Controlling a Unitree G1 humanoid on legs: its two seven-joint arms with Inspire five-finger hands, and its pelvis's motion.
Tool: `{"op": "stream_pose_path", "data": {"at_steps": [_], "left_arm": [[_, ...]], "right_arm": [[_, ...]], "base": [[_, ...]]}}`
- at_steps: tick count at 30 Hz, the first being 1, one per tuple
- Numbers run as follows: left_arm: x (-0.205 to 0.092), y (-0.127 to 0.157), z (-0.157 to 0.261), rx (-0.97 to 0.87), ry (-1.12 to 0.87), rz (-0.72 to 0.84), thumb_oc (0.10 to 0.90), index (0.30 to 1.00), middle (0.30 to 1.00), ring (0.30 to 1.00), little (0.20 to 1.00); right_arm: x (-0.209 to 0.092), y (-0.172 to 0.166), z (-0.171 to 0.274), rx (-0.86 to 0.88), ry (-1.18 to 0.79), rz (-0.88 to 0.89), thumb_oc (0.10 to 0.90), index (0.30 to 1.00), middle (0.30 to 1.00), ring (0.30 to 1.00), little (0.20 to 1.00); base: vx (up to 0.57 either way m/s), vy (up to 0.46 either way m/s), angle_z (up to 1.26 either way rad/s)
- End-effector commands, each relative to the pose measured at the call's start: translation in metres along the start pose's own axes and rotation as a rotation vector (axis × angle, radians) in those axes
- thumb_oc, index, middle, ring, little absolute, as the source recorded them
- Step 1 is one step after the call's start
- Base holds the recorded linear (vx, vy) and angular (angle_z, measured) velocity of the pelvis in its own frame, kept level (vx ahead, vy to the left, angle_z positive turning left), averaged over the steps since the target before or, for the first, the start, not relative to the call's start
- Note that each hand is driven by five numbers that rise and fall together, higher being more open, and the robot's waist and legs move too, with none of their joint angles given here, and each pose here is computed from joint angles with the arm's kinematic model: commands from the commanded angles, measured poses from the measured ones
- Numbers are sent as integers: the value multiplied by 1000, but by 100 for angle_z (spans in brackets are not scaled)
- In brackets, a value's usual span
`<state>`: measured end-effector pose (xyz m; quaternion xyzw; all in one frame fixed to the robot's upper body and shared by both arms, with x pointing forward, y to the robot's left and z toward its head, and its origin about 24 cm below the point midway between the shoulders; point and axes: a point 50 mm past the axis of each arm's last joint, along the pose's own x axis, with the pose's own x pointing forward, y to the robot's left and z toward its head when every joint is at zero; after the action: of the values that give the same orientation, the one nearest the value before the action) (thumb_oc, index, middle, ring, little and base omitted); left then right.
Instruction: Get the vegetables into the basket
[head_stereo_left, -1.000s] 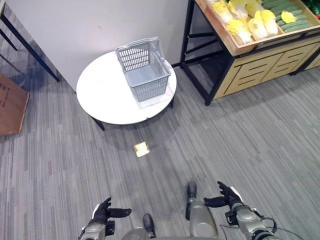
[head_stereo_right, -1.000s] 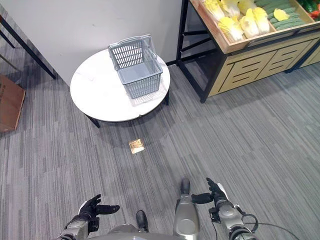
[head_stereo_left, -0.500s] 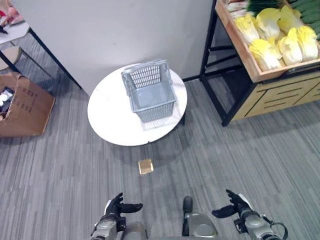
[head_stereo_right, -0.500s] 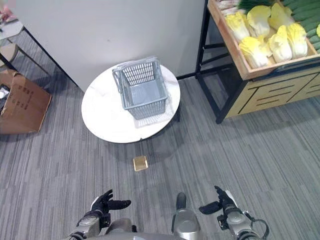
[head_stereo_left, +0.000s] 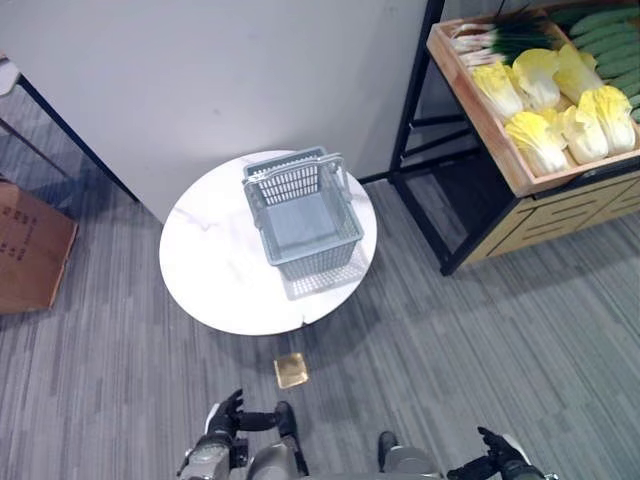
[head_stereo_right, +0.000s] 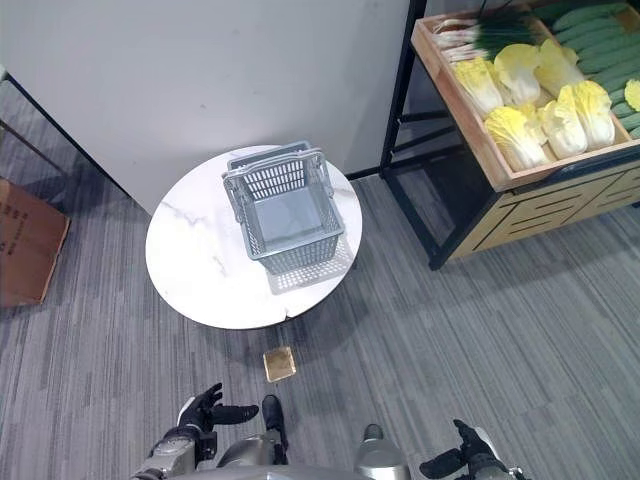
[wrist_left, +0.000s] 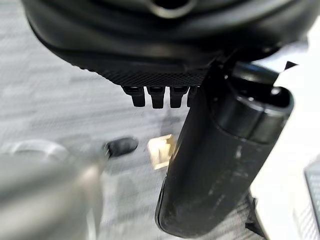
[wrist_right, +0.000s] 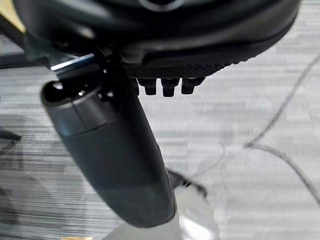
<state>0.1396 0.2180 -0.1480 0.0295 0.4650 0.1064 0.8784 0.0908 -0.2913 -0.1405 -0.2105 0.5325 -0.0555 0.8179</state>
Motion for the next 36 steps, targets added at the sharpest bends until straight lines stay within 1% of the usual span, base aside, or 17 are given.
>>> {"op": "stream_pose_path", "data": {"at_steps": [1, 7, 13, 14, 15, 17, 23, 27, 28, 29, 30, 31, 33, 34, 36], "left_arm": [[3, 35, 30, 7, -119, 96, 900, 1000, 1000, 1000, 1000], [3, 42, 28, 3, -102, 119, 900, 1000, 1000, 1000, 1000], [3, 47, 25, 11, -72, 141, 900, 1000, 1000, 1000, 1000], [2, 45, 15, 6, -42, 134, 900, 1000, 1000, 1000, 1000], [2, 45, 15, 6, -42, 134, 900, 1000, 1000, 1000, 1000], [0, 43, 3, 18, -1, 123, 900, 1000, 1000, 1000, 1000], [-2, 41, -7, 27, 31, 116, 900, 1000, 1000, 1000, 1000], [-3, 32, -9, 37, 23, 97, 900, 1000, 1000, 1000, 1000], [-4, 31, -9, 35, 10, 90, 900, 1000, 1000, 1000, 1000], [-4, 31, -10, 39, 2, 81, 900, 1000, 1000, 1000, 1000], [-7, 34, -15, 44, 2, 76, 900, 1000, 1000, 1000, 1000], [-7, 34, -15, 45, 2, 75, 900, 1000, 1000, 1000, 1000], [-9, 36, -21, 52, 19, 70, 900, 1000, 1000, 1000, 1000], [-10, 36, -24, 41, 25, 68, 900, 1000, 1000, 1000, 1000], [-11, 38, -26, 20, 35, 77, 900, 1000, 1000, 1000, 1000]], "right_arm": [[6, -2, 46, -5, -150, -17, 900, 1000, 1000, 1000, 1000], [7, 7, 53, -24, -169, 17, 900, 1000, 1000, 1000, 1000], [7, 16, 57, -21, -179, 37, 900, 1000, 1000, 1000, 1000], [7, 19, 48, -35, -146, 50, 900, 1000, 1000, 1000, 1000], [7, 19, 48, -35, -146, 50, 900, 1000, 1000, 1000, 1000], [6, 16, 37, -48, -105, 49, 900, 1000, 1000, 1000, 1000], [5, 9, 30, -65, -86, 31, 900, 1000, 1000, 1000, 1000], [6, -21, 49, -94, -171, -79, 900, 1000, 1000, 1000, 1000], [2, -39, 64, -203, -250, -125, 900, 1000, 1000, 1000, 1000], [-4, -55, 78, -390, -323, -155, 900, 1000, 1000, 1000, 1000], [-25, -96, 111, -659, -476, -276, 900, 1000, 1000, 1000, 1000], [-25, -96, 111, -659, -475, -277, 900, 1000, 1000, 1000, 1000], [-57, -127, 146, -899, -618, -382, 900, 1000, 1000, 1000, 1000], [-80, -138, 169, -1012, -713, -440, 900, 1000, 1000, 1000, 1000], [-113, -141, 197, -1091, -862, -496, 900, 1000, 1000, 1000, 1000]], "base": [[173, 300, -18], [146, 105, -9], [113, -110, 17], [101, -138, 71], [127, -178, 80], [93, -162, 26], [30, -138, 9], [12, -96, 15], [12, -45, 0], [0, 0, 0], [14, -8, -6], [23, 14, -4], [12, 16, 1], [16, 32, -2], [21, 39, -6]]}}
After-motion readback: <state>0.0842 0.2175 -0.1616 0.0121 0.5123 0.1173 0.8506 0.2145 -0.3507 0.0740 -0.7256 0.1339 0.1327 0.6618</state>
